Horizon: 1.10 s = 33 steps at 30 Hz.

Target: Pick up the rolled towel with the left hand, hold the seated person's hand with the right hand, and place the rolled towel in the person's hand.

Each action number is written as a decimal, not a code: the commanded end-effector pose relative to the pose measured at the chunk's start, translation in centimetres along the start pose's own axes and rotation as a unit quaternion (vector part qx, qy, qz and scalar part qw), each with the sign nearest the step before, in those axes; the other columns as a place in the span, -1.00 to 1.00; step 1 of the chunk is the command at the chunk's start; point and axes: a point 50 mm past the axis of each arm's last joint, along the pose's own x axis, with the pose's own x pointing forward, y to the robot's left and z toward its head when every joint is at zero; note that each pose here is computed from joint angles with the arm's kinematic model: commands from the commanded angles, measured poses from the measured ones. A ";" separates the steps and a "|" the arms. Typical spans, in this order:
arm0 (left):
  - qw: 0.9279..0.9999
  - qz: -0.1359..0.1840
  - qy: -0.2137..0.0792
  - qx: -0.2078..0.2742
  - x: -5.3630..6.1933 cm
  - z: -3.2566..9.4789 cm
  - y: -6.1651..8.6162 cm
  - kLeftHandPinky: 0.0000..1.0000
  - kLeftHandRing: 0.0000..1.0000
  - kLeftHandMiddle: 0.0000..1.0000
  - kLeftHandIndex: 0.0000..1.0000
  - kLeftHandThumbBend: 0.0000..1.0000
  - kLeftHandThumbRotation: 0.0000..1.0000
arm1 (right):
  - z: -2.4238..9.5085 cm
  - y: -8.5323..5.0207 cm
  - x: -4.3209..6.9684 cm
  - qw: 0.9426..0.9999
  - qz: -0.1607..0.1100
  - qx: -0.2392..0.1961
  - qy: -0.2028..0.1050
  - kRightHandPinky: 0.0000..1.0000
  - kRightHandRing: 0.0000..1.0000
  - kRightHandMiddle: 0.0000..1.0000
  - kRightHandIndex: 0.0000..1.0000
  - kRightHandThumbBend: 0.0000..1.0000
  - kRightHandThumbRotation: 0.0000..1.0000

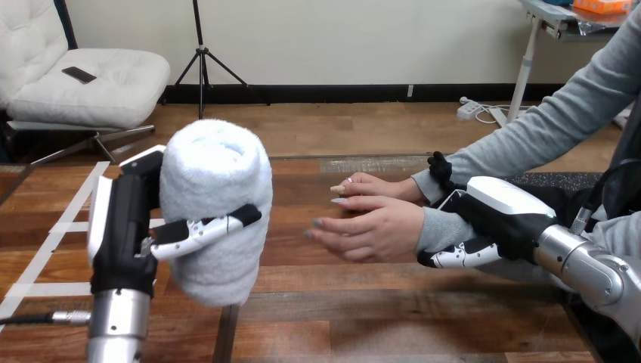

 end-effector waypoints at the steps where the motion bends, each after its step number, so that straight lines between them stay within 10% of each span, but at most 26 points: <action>1: 0.997 -0.002 -0.072 -0.018 3.3 1.8 -0.7 -0.40 -0.32 -0.22 -0.19 0.20 -1.00 | 1.7 -3.3 0.9 0.997 -0.064 0.008 -0.042 -0.65 -0.58 -0.48 -0.47 0.12 -0.08; 33: 0.997 -0.022 -0.063 -0.026 8.2 0.4 -2.6 -0.34 -0.28 -0.19 -0.18 0.17 -1.00 | 1.6 -3.6 0.9 0.997 -0.067 0.011 -0.039 -0.67 -0.60 -0.51 -0.52 0.12 -0.17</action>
